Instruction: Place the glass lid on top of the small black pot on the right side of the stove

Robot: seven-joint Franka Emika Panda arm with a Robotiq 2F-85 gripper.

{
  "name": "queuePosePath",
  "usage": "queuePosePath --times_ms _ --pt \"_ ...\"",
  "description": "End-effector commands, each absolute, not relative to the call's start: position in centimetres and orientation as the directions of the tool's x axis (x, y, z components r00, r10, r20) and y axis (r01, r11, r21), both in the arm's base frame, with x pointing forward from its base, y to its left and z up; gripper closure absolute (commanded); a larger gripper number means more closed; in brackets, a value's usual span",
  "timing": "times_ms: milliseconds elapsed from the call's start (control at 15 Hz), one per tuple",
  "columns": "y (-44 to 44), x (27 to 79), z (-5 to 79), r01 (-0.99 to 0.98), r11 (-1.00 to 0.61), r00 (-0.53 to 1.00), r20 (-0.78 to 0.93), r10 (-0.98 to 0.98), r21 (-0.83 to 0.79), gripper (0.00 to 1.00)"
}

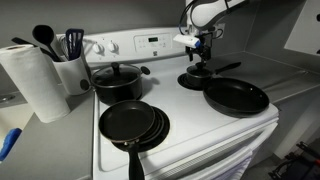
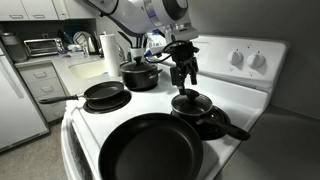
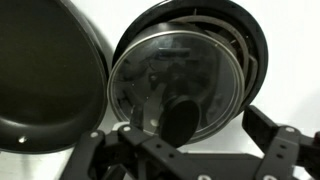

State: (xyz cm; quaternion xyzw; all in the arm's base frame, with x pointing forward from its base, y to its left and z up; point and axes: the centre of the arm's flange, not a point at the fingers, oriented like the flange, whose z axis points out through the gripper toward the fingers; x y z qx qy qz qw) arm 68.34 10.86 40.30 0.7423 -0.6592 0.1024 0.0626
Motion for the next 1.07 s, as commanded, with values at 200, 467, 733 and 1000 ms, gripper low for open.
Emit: queuePosePath --times_ms 200,467,733,1000 --pt "13.9 68.0 46.2 -0.961 -0.277 0.272 0.230 -0.934 0.012 0.00" --pt "15.1 66.4 49.5 -0.938 -0.339 0.347 0.195 -0.918 0.073 0.00" --pt "15.1 64.9 51.2 -0.913 -0.384 0.401 0.131 -0.907 0.138 0.00" --pt "15.4 65.0 50.7 -0.922 -0.368 0.384 0.156 -0.910 0.122 0.00"
